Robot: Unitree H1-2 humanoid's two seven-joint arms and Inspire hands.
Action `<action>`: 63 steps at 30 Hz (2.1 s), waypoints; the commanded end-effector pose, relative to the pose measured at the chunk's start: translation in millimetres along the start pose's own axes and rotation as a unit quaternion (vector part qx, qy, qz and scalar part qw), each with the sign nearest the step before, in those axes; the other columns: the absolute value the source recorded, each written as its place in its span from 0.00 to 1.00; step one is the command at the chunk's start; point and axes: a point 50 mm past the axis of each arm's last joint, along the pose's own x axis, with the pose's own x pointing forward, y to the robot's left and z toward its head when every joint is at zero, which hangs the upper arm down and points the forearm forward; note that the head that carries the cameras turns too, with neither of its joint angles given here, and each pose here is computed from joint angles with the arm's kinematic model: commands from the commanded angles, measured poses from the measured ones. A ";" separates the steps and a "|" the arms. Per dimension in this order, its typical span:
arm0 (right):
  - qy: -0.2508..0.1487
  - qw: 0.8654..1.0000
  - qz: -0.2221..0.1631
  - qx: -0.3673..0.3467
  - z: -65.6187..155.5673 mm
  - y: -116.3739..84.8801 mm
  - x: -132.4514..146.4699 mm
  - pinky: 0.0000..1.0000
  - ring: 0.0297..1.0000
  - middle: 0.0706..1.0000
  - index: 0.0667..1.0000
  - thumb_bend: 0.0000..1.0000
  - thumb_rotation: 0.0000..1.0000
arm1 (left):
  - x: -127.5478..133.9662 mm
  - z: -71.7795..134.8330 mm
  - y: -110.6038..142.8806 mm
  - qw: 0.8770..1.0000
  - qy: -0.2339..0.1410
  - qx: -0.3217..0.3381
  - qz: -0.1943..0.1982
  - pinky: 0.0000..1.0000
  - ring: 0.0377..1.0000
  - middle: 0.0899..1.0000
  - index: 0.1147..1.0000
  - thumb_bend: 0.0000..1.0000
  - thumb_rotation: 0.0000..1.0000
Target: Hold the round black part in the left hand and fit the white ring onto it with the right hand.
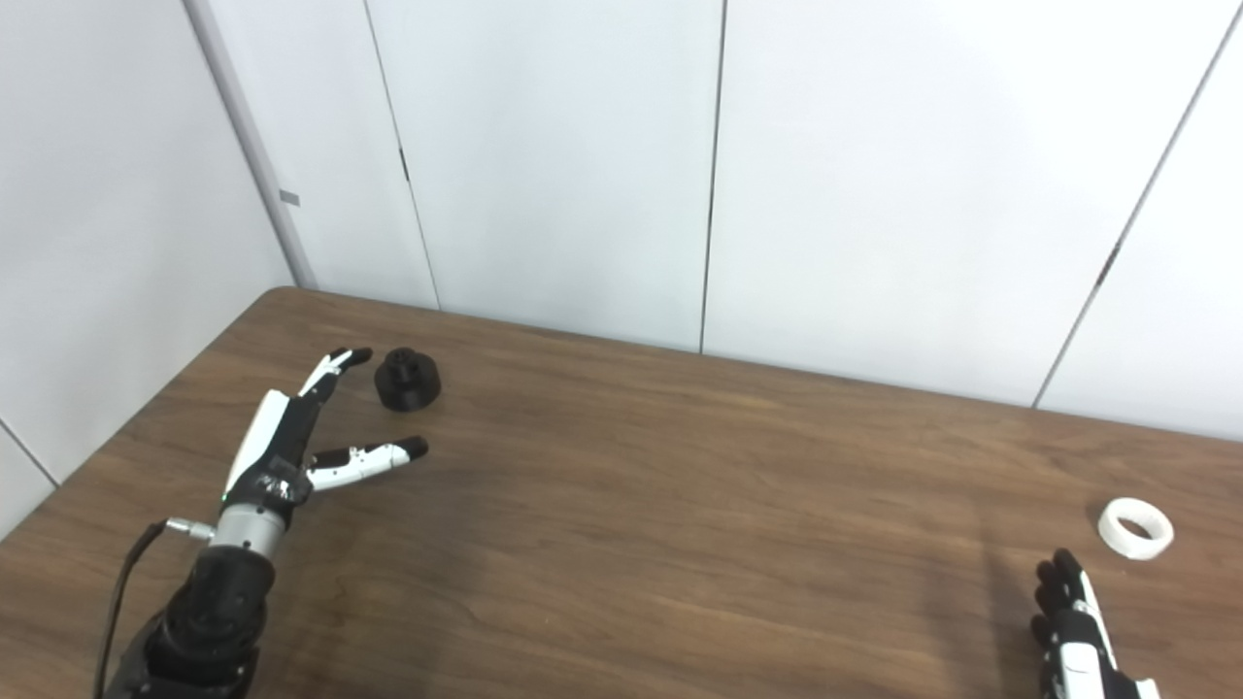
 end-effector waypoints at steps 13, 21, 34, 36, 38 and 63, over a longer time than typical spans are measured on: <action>-0.029 1.000 0.006 -0.002 20.4 2.9 0.5 1.00 1.00 0.98 1.00 0.38 1.00 | 73.1 19.9 16.8 0.997 0.003 0.073 0.035 1.00 1.00 0.98 0.88 1.00 0.33; -0.024 1.000 0.003 -0.007 22.1 2.8 -1.7 1.00 1.00 0.97 1.00 0.42 1.00 | 104.9 23.3 11.3 0.988 0.028 0.151 0.012 1.00 1.00 0.98 0.88 1.00 0.41; -0.027 1.000 0.000 -0.007 24.6 5.5 -4.6 1.00 1.00 0.96 1.00 0.40 1.00 | 139.7 22.4 0.9 0.976 0.067 0.206 -0.003 1.00 1.00 0.98 0.85 1.00 0.38; -0.027 1.000 -0.001 -0.004 24.6 5.2 -5.0 1.00 1.00 0.96 1.00 0.40 1.00 | 143.0 21.9 0.2 0.976 0.068 0.209 -0.005 1.00 1.00 0.98 0.85 1.00 0.38; -0.026 1.000 0.000 -0.005 24.4 4.9 -5.5 1.00 0.99 0.96 1.00 0.39 1.00 | 145.7 21.5 -0.3 0.975 0.069 0.209 -0.009 1.00 1.00 0.99 0.84 1.00 0.37; -0.021 1.000 -0.003 -0.010 20.8 4.1 -5.0 1.00 1.00 0.95 1.00 0.38 1.00 | 147.8 20.4 -1.7 0.977 0.067 0.203 -0.013 1.00 0.99 0.92 0.71 0.97 0.30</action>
